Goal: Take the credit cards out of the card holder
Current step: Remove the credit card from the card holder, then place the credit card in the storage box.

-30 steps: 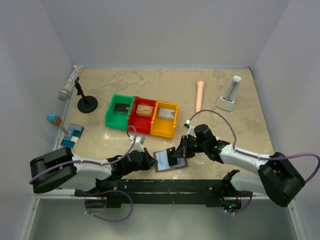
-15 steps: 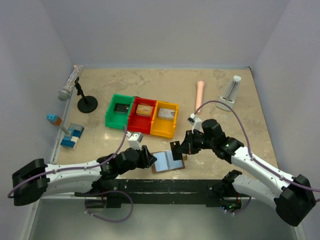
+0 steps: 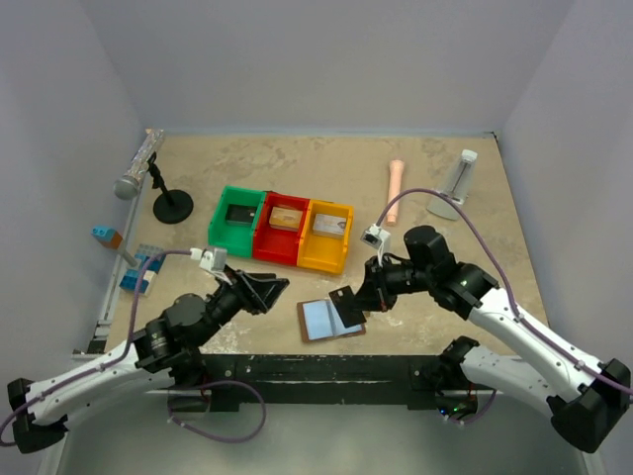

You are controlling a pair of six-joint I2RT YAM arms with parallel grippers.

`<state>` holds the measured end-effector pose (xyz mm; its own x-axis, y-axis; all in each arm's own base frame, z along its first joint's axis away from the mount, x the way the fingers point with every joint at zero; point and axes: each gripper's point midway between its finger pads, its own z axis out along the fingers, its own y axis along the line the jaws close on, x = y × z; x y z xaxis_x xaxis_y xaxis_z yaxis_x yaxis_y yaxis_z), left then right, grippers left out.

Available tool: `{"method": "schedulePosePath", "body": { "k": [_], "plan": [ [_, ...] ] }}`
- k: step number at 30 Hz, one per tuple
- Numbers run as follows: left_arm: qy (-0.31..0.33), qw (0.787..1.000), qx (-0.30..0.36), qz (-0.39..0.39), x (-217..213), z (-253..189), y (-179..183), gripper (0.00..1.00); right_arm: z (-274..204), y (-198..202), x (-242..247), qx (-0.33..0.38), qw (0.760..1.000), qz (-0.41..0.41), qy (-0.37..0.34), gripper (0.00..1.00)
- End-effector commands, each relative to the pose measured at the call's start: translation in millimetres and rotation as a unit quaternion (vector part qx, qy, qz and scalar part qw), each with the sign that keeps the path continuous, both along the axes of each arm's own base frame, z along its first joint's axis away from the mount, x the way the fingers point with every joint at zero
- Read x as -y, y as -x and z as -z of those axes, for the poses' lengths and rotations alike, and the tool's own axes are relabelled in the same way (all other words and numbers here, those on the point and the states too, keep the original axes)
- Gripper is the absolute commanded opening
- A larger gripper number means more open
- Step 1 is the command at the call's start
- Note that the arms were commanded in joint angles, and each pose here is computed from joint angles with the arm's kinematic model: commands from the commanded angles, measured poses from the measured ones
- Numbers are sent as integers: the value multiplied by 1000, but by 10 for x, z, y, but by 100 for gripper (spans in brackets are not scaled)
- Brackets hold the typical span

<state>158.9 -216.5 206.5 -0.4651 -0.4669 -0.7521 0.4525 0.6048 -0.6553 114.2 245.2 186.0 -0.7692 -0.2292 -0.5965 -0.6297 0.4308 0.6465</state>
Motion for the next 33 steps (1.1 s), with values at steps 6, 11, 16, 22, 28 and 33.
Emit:
{"method": "schedulePosePath", "body": {
  "k": [6,11,16,22,28,33],
  "plan": [
    [-26,977,80,198,188,-153,529,60,-337,500,-190,36,986,-162,-23,0],
    [-10,962,79,263,361,-176,696,56,-363,556,-250,39,983,-179,-20,0],
    [5,955,87,284,404,-235,762,54,-385,587,-250,39,981,-190,-18,0],
    [9,944,82,321,506,-227,850,53,-432,635,-288,33,977,-206,-28,0],
    [21,934,79,346,584,-247,908,50,-458,660,-320,31,976,-215,-33,0],
    [23,934,79,347,598,-244,903,50,-450,663,-325,29,976,-216,-31,0]
  ]
}}
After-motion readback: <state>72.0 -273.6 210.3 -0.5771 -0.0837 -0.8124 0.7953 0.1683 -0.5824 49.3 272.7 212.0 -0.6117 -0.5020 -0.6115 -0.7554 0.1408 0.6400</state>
